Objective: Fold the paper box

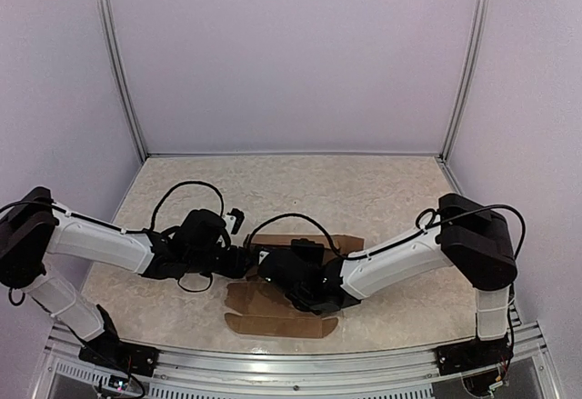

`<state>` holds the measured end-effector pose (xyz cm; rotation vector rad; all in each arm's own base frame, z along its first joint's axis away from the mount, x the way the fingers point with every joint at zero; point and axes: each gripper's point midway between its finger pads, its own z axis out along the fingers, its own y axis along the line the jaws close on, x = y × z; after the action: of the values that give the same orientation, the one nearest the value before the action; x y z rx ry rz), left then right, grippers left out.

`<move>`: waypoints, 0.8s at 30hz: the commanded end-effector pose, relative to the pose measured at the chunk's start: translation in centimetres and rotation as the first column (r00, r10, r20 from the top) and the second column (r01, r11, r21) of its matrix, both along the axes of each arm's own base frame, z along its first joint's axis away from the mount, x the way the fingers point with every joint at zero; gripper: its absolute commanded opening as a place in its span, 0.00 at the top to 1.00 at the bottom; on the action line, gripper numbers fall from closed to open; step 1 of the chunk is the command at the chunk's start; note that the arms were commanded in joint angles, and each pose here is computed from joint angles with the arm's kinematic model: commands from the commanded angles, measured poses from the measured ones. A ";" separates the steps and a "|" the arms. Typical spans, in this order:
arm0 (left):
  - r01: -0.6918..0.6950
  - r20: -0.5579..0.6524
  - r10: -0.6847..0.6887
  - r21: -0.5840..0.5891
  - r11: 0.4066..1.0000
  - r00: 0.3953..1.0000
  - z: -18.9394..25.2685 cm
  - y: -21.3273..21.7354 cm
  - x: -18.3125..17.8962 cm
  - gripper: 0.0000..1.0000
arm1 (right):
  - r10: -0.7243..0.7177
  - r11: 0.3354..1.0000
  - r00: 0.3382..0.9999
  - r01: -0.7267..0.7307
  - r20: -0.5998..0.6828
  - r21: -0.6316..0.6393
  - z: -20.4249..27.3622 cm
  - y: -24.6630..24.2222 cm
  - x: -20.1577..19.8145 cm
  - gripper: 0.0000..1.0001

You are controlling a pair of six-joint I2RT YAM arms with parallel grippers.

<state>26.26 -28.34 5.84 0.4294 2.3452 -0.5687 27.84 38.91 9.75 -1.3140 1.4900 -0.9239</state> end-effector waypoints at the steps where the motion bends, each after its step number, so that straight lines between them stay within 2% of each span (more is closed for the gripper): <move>1: -0.029 0.043 0.029 -0.014 0.999 0.999 0.9 -0.8 0.9 0.54 | 0.057 0.998 0.995 -0.059 -0.076 -0.028 -3.2 1.2 -2.2 1.00; 5: -0.023 0.040 0.023 -0.002 1.000 0.999 0.4 -1.2 0.8 0.61 | 0.046 0.998 0.995 -0.049 -0.087 -0.025 -3.6 1.2 -2.4 1.00; 14: -0.010 0.042 0.010 0.003 1.000 0.999 0.4 -1.7 0.6 0.83 | 0.014 1.000 0.995 -0.012 -0.101 0.016 -2.8 1.8 -2.3 1.00; 17: -0.009 0.044 0.009 0.007 1.000 0.999 0.5 -1.7 0.6 0.92 | 0.008 0.999 0.993 -0.003 -0.116 0.039 -2.5 2.2 -2.3 1.00; 21: -0.011 0.045 0.010 0.015 1.000 0.999 0.5 -1.6 0.5 0.98 | 0.009 0.996 0.989 0.004 -0.148 0.092 -1.7 2.7 -2.5 1.00; 24: -0.015 0.050 0.014 0.018 1.000 0.999 0.7 -1.4 0.6 1.00 | 0.022 0.990 0.984 0.002 -0.175 0.138 -0.9 3.0 -2.8 0.88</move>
<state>26.85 -27.87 4.97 0.4014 2.3446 -0.4478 26.60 39.99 9.12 -1.3087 1.5942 -0.8689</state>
